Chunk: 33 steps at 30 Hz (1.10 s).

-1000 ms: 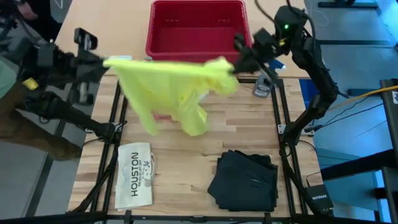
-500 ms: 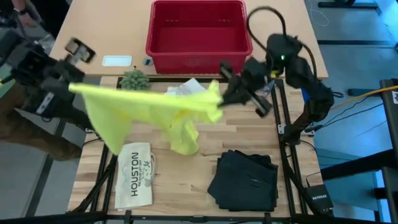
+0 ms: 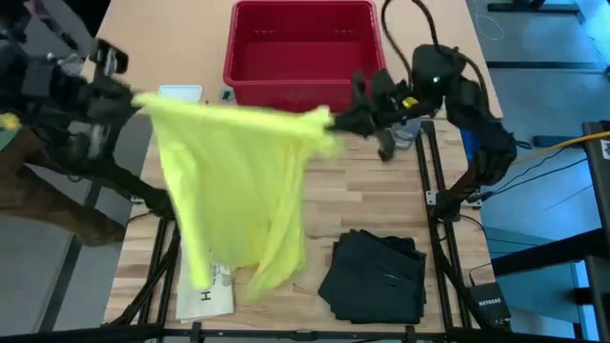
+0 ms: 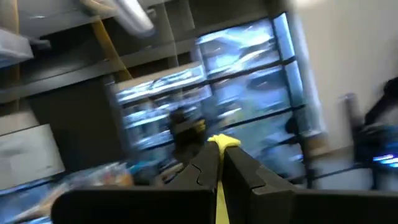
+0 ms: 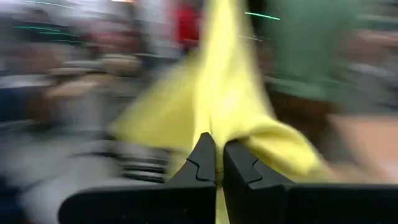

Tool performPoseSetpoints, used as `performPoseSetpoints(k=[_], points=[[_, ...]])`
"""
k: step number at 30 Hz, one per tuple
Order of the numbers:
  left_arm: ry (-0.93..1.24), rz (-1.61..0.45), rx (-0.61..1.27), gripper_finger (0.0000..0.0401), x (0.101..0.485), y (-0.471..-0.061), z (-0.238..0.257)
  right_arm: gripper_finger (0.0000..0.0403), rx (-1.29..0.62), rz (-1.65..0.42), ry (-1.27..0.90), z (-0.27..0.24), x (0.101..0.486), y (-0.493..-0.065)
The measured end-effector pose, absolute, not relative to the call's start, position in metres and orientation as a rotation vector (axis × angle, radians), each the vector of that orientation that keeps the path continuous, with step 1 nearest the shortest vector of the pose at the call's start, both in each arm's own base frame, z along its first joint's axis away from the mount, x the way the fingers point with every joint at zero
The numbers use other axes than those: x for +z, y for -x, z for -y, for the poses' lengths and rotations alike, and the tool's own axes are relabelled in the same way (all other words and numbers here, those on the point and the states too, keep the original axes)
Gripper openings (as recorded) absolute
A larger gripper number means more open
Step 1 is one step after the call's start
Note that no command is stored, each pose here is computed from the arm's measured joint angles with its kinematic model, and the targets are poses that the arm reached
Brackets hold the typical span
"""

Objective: Fold laundry
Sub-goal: Fold the yellow shirt

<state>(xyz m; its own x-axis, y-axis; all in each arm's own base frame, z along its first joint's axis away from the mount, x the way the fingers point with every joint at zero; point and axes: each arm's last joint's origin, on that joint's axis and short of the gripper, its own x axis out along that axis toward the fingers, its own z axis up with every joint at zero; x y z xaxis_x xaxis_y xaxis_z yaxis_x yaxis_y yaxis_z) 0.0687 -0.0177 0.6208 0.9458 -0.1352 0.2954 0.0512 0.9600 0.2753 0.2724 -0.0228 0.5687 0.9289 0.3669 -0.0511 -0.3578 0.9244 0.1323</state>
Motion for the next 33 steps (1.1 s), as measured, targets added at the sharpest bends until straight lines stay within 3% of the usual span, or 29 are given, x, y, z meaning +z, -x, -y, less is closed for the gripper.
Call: performPoseSetpoints(k=[3, 6, 8, 11, 13, 15, 19, 22, 26, 33], points=[[-0.224, 0.379, -0.451, 0.0, 0.623, -0.069, 0.029, 0.0, 0.72, 0.044, -0.085, -0.001, 0.581, -0.273], [-0.182, 0.361, -0.624, 0.0, 0.621, -0.08, 0.039, 0.0, 0.76, 0.066, -0.065, -0.011, 0.583, -0.274], [-0.187, 0.341, -0.553, 0.0, 0.62, -0.077, 0.036, 0.0, 0.589, 0.044, -0.048, 0.0, 0.579, -0.274], [-0.224, 0.311, -0.26, 0.0, 0.619, -0.069, 0.024, 0.0, 0.285, -0.004, -0.077, 0.025, 0.574, -0.276], [-0.226, 0.298, -0.124, 0.0, 0.62, -0.069, 0.02, 0.0, 0.278, -0.031, -0.131, 0.032, 0.57, -0.282], [-0.19, 0.335, -0.235, 0.0, 0.622, -0.069, 0.024, 0.0, 0.45, -0.043, -0.159, 0.027, 0.568, -0.286], [-0.123, 0.452, -0.737, 0.0, 0.63, -0.087, 0.051, 0.0, 0.861, 0.053, -0.118, -0.016, 0.578, -0.289], [-0.094, 0.422, -0.833, 0.0, 0.626, -0.112, 0.076, 0.0, 0.997, 0.105, -0.085, -0.039, 0.584, -0.284], [-0.202, 0.271, -0.618, 0.0, 0.613, -0.127, 0.086, 0.0, 0.884, 0.074, -0.075, -0.032, 0.583, -0.275], [-0.306, 0.066, -0.056, 0.0, 0.603, -0.119, 0.063, 0.0, 0.235, -0.142, -0.118, 0.029, 0.561, -0.274]])
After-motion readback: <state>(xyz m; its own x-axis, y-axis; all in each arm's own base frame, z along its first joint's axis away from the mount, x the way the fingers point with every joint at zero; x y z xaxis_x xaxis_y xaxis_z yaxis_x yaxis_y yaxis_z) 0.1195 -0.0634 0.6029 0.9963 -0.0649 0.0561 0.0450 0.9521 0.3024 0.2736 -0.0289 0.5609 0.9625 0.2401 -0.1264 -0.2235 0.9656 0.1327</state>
